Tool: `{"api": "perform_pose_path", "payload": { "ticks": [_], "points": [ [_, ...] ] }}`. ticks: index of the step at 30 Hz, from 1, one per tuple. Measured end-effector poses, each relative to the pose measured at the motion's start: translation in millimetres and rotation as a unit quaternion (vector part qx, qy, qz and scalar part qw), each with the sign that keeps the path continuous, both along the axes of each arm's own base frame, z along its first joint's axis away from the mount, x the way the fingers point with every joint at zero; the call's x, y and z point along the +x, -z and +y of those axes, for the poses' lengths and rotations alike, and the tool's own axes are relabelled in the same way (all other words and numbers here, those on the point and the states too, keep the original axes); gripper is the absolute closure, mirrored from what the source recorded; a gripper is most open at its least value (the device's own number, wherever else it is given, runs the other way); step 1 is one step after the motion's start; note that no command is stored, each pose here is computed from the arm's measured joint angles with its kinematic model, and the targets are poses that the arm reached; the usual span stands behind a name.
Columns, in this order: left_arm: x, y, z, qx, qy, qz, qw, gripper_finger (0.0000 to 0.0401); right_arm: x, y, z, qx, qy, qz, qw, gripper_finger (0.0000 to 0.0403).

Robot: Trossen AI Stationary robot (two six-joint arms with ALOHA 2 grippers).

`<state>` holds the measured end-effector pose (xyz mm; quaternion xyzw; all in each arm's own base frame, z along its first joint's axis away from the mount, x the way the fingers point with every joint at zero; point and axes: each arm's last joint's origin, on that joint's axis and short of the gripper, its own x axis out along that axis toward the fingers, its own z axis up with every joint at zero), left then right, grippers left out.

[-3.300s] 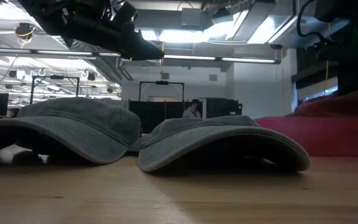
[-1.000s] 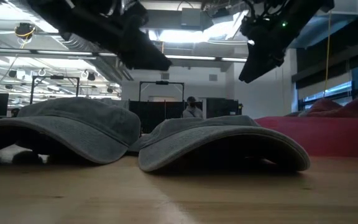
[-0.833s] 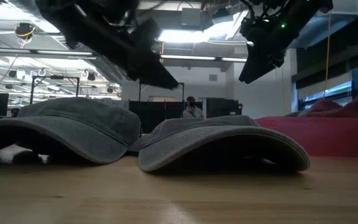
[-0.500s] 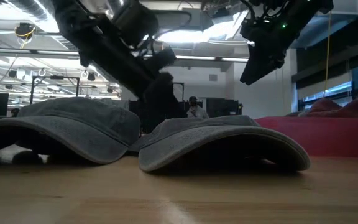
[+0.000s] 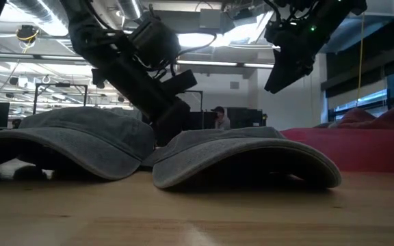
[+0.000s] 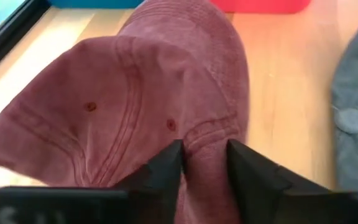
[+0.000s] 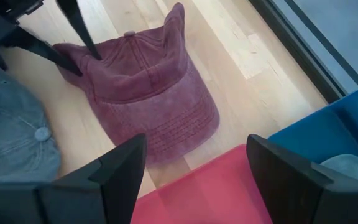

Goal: Pick & Place hat
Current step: Put the red cap into the pink bin

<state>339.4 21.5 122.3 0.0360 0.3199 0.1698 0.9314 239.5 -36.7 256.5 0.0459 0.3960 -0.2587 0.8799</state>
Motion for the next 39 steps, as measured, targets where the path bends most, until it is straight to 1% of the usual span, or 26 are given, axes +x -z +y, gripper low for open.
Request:
{"api": "perform_pose_path", "payload": {
  "ticks": [5, 6, 9, 12, 15, 18, 19, 21, 23, 25, 28, 30, 31, 32, 35, 37, 38, 39],
  "points": [
    [-0.6, 0.1, -0.1, 0.048, 0.041, 0.026, 0.998, 0.0381, 0.0, 0.0, 0.0, -0.001, -0.001, 0.0, 1.0, 0.0127],
    [-0.9, -0.9, -0.1, 0.055, 0.047, 0.03, 0.997, 0.0388, 0.0, 0.0, 0.0, -0.002, -0.002, 0.001, 1.0, 0.0127],
    [-1.2, -2.8, -0.2, 0.084, 0.068, 0.041, 0.993, 0.0391, -0.1, 0.0, 0.0, -0.008, -0.011, 0.007, 1.0, 0.0127],
    [-2.1, -9.4, -0.1, 0.133, 0.104, 0.054, 0.984, 0.0394, 0.6, -4.4, -0.1, -0.007, -0.018, 0.007, 1.0, 0.0127],
    [-4.1, -19.7, -1.1, 0.196, 0.151, 0.072, 0.966, 0.0394, 2.8, -12.4, -2.5, 0.009, -0.044, -0.003, 0.999, 0.0127],
    [-6.4, -35.2, -2.5, 0.273, 0.193, 0.082, 0.939, 0.0395, 4.7, -22.6, -8.2, 0.024, -0.076, -0.016, 0.997, 0.0127],
    [-7.6, -40.9, -3.2, 0.303, 0.207, 0.088, 0.926, 0.0395, 5.3, -26.5, -10.7, 0.027, -0.086, -0.022, 0.996, 0.0128],
    [-10.5, -52.8, -3.6, 0.365, 0.239, 0.101, 0.894, 0.0395, 6.0, -34.6, -15.6, 0.032, -0.105, -0.033, 0.993, 0.0128],
    [-13.9, -64.6, -4.0, 0.427, 0.276, 0.115, 0.853, 0.0394, 6.6, -44.8, -20.8, 0.027, -0.122, -0.044, 0.991, 0.0128],
    [-17.0, -75.2, -6.5, 0.486, 0.321, 0.121, 0.804, 0.0394, 7.1, -54.9, -24.8, 0.017, -0.141, -0.056, 0.988, 0.0128],
    [-22.4, -88.5, -9.5, 0.57, 0.384, 0.133, 0.714, 0.0394, 7.3, -67.5, -29.6, 0.019, -0.175, -0.077, 0.981, 0.0128],
    [-24.7, -95.5, -12.5, 0.618, 0.41, 0.137, 0.657, 0.0394, 7.5, -72.7, -31.6, 0.029, -0.208, -0.093, 0.973, 0.0128],
    [-25.7, -98.4, -13.9, 0.634, 0.418, 0.136, 0.637, 0.0394, 8.1, -73.3, -31.9, 0.034, -0.229, -0.101, 0.968, 0.0128],
    [-26.1, -100.9, -15.5, 0.646, 0.421, 0.133, 0.622, 0.0394, 9.0, -73.3, -32.5, 0.04, -0.245, -0.107, 0.963, 0.0128],
    [-24.7, -105.1, -20.4, 0.674, 0.42, 0.122, 0.595, 0.0394, 14.6, -71.1, -35.4, 0.053, -0.276, -0.121, 0.952, 0.0128],
    [-24.5, -105.5, -23.7, 0.688, 0.429, 0.121, 0.572, 0.0394, 20.6, -67.2, -37.2, 0.048, -0.287, -0.12, 0.949, 0.0128],
    [-24.4, -105.5, -25.0, 0.693, 0.435, 0.119, 0.563, 0.0394, 23.9, -64.3, -38.2, 0.047, -0.29, -0.117, 0.949, 0.0128],
    [-24.4, -105.3, -26.2, 0.694, 0.438, 0.116, 0.559, 0.0393, 27.5, -60.8, -39.4, 0.046, -0.293, -0.113, 0.948, 0.0128]
  ]
}}
